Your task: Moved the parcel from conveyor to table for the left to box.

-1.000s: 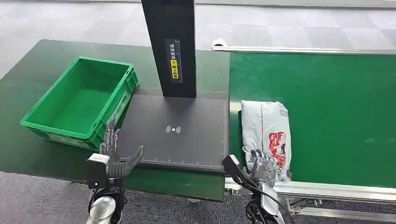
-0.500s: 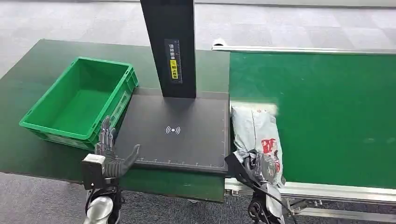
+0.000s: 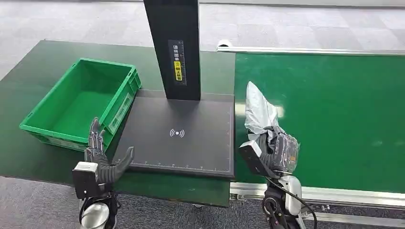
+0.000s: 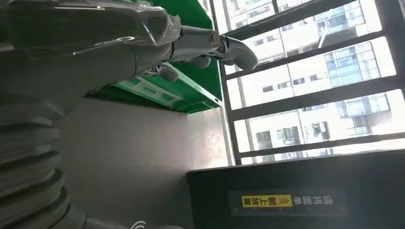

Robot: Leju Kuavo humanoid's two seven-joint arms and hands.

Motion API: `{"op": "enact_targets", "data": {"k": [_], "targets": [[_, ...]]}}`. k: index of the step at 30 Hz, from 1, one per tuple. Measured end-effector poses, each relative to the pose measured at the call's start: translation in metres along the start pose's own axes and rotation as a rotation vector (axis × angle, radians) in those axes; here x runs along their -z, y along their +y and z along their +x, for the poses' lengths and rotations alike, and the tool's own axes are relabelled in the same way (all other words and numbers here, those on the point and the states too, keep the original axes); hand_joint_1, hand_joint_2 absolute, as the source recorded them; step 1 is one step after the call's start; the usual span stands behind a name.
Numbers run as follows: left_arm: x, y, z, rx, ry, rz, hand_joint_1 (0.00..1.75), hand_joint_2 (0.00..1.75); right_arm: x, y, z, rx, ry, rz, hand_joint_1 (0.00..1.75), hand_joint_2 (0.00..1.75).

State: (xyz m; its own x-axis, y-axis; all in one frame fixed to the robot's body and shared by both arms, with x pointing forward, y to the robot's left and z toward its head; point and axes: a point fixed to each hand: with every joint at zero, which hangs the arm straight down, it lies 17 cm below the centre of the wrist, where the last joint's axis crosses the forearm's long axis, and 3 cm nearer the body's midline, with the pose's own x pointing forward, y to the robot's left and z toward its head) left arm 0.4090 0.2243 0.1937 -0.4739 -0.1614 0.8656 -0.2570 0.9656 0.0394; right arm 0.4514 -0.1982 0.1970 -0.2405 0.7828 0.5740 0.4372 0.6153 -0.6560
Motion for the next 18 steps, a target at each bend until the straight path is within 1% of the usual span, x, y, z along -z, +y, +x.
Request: {"op": "enact_targets", "data": {"k": [4, 7, 9, 11, 15, 18], "targets": [[0.000, 0.001, 0.000, 0.002, -0.001, 0.002, 0.00, 1.75, 0.001, -0.004, 0.003, 0.002, -0.011, -0.010, 1.75, 1.75], [0.001, 0.004, 0.002, 0.020, -0.017, 0.014, 0.00, 1.75, 0.004, -0.014, 0.012, 0.019, -0.053, -0.057, 1.75, 1.75], [0.003, 0.009, 0.005, 0.030, -0.031, 0.027, 0.00, 1.75, 0.011, -0.022, 0.020, 0.031, -0.082, -0.085, 1.75, 1.75], [0.007, 0.020, 0.011, 0.054, -0.055, 0.056, 0.00, 1.75, 0.029, -0.032, 0.033, 0.064, -0.117, -0.108, 1.75, 1.75], [0.021, 0.038, 0.021, 0.122, -0.101, 0.089, 0.00, 1.75, 0.061, -0.027, 0.069, 0.103, -0.197, -0.052, 1.75, 1.75], [0.033, 0.050, 0.027, 0.156, -0.129, 0.108, 0.00, 1.75, 0.077, -0.010, 0.098, 0.124, -0.247, 0.009, 1.75, 1.75]]}}
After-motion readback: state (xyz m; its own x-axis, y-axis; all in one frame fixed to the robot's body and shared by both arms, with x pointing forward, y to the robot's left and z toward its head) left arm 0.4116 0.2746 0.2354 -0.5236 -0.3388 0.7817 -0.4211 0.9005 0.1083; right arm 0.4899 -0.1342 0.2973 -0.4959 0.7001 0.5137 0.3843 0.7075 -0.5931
